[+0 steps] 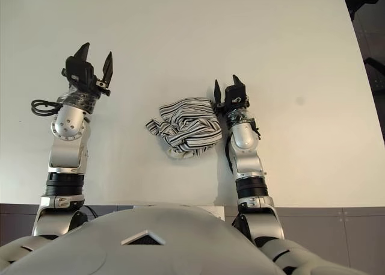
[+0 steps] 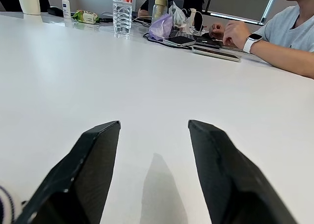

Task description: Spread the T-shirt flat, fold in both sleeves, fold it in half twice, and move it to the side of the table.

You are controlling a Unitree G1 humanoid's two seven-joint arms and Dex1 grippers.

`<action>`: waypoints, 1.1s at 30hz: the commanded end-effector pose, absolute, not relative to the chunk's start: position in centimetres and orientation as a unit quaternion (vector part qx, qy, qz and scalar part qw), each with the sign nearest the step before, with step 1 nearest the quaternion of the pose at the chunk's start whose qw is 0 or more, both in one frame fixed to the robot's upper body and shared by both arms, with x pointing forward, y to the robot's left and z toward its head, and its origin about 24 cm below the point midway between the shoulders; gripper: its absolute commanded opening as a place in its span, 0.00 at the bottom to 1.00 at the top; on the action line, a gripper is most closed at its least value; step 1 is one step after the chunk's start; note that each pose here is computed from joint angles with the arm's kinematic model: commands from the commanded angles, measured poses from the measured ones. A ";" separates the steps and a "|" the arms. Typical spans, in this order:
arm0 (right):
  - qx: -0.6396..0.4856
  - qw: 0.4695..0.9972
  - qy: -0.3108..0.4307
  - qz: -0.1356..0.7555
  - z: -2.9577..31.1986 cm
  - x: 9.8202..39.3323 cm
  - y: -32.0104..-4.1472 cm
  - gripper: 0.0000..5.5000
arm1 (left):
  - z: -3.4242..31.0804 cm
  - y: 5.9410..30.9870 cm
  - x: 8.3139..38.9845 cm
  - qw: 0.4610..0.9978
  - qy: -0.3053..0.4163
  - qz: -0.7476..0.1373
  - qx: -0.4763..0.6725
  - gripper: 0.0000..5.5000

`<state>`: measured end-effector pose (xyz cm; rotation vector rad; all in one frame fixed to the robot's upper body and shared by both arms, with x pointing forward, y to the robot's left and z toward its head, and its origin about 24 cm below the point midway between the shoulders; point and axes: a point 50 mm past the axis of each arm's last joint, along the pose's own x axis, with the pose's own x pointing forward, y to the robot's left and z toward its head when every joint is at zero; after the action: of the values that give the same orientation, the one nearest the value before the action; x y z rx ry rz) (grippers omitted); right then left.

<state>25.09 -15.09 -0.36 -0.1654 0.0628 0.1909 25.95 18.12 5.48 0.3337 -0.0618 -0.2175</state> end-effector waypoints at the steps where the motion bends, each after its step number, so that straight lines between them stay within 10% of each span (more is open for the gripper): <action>1: -0.085 0.991 0.024 0.099 0.0 25.6 -14.9 0.46 | 5.8 18.0 26.4 0.978 -0.036 -0.111 0.174 0.48; 8: -0.054 0.995 -0.009 0.086 2.2 25.8 -15.3 0.46 | 5.0 18.7 25.5 0.982 -0.016 -0.110 0.152 0.48; 18: -0.196 0.796 0.102 0.563 10.9 20.7 -19.8 0.46 | 6.4 15.9 19.5 0.814 0.039 -0.496 0.301 0.48; 23: -0.243 0.690 0.232 0.641 10.0 18.0 -22.7 0.46 | 5.0 13.9 18.4 0.744 0.032 -0.561 0.360 0.48; 33: -0.231 0.689 0.193 0.659 6.6 17.0 -18.6 0.46 | 3.4 11.5 19.1 0.719 0.010 -0.586 0.372 0.48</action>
<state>16.66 -19.52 6.54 -0.5095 0.4872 1.4987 18.74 12.03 3.34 0.8124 0.0499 -1.2939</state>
